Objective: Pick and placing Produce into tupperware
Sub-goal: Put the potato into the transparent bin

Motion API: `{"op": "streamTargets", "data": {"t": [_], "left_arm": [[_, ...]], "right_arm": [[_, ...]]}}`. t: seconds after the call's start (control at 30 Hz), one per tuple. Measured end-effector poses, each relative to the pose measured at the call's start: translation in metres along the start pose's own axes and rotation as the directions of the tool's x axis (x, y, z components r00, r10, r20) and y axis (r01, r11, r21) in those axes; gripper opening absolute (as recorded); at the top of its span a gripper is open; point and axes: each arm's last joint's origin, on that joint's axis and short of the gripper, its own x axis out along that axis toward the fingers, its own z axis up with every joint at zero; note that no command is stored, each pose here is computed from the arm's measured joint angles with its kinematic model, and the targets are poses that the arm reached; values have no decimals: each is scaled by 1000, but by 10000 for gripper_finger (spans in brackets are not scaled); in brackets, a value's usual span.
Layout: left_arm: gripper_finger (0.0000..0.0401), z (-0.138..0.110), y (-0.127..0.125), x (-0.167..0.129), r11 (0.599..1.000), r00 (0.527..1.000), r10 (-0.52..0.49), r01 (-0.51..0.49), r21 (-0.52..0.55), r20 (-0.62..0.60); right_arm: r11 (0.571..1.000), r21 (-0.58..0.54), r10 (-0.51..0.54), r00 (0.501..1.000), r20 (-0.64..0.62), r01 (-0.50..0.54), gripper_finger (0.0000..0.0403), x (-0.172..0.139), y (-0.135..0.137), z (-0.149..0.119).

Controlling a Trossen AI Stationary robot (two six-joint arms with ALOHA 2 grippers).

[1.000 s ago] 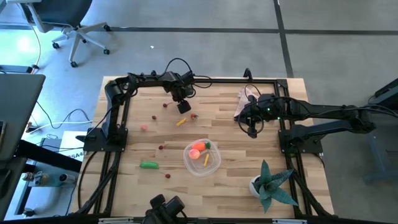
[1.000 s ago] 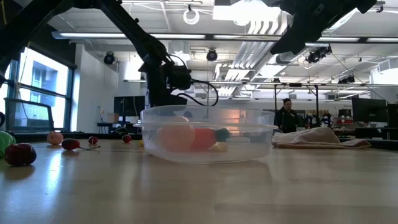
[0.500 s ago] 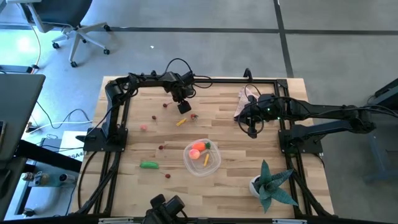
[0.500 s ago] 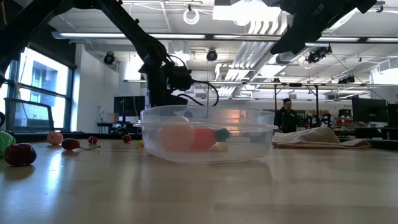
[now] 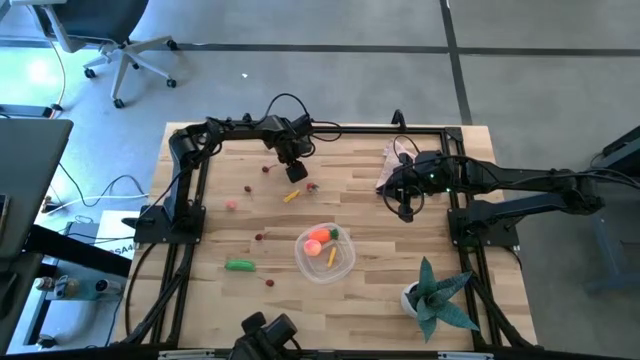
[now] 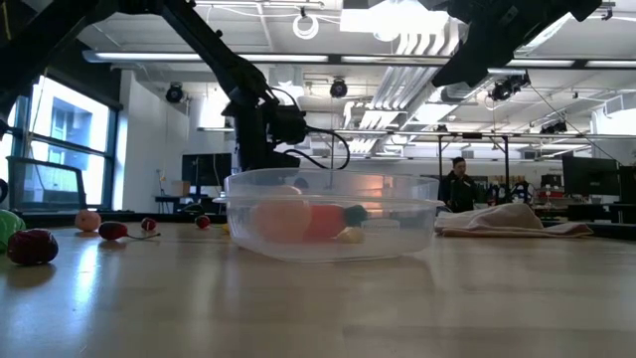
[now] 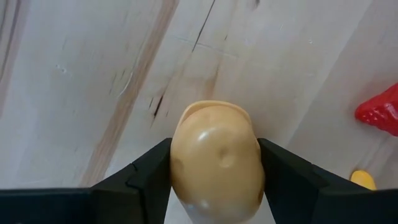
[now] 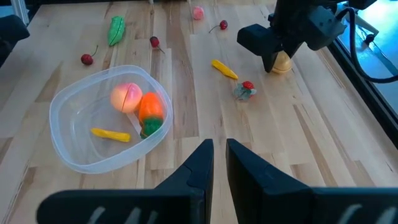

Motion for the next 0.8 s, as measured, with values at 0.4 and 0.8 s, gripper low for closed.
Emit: {"op": "streamTargets", "data": {"t": [0.4,0.8], "left_arm": [[196,0,1,0,1000,1000,22,-22,-1,-6],[201,-1,0,-2,1000,1000,22,-22,-3,-4]], "right_arm": [[1000,0,0,1000,0,0,32,0,0,0],[1000,0,0,1000,0,0,32,0,0,0]]}}
